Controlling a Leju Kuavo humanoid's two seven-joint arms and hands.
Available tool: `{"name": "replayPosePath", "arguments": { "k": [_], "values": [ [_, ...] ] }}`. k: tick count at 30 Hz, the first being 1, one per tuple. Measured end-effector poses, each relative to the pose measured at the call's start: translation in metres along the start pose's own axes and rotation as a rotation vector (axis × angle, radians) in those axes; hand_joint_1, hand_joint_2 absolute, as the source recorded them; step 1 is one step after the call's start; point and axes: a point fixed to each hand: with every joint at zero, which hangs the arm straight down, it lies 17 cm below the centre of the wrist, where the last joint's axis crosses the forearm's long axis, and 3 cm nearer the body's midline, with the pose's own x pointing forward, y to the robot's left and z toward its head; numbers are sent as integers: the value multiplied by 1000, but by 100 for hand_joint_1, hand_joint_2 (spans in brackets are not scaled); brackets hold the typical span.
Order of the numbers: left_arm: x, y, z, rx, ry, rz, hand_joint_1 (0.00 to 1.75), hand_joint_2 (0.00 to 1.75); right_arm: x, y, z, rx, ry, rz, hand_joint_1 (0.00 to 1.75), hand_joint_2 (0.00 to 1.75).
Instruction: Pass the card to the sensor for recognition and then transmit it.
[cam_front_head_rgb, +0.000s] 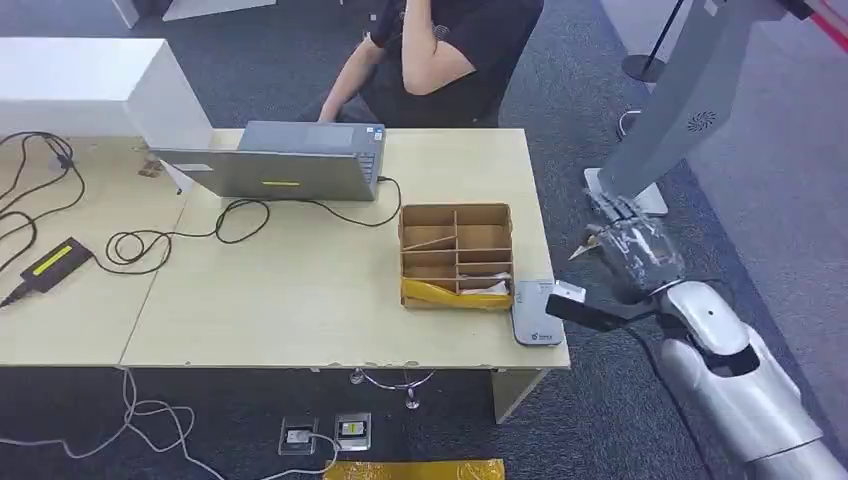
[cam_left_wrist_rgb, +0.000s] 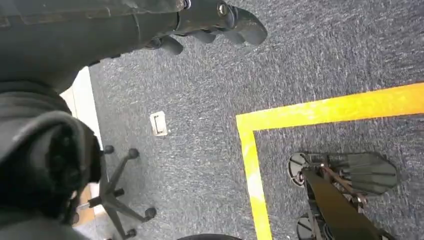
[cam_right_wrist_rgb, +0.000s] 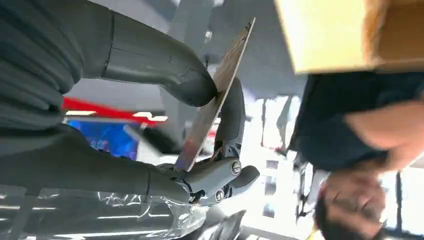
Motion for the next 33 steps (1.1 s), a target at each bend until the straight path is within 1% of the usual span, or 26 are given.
{"name": "replayPosePath", "arguments": {
  "k": [4,6,7,9,12,15,24,29,33],
  "values": [
    [0,0,0,-1,1,2,0,0,-8,-39,-12,-55,-8,70,175,175],
    [0,-1,0,0,2,7,0,0,-3,-67,-28,-88,-42,159,175,175],
    [1,-1,0,0,0,9,0,0,4,-92,-42,-122,-57,213,175,175],
    [5,-3,1,-1,-6,12,0,0,16,-119,-58,-167,-77,250,175,175],
    [7,-8,2,-8,-14,12,0,0,25,-135,-67,-197,-94,271,175,175],
    [9,-10,2,-12,-20,12,0,0,37,-159,-79,-250,-116,276,175,175],
    [12,-16,3,-23,-33,7,0,0,61,-169,-99,-271,-155,233,175,175],
    [13,-16,3,-23,-44,-4,0,0,77,-162,-106,-279,-172,205,175,175],
    [15,-17,4,-27,-56,-12,0,0,90,-148,-111,-268,-183,181,175,175]
  ]
}}
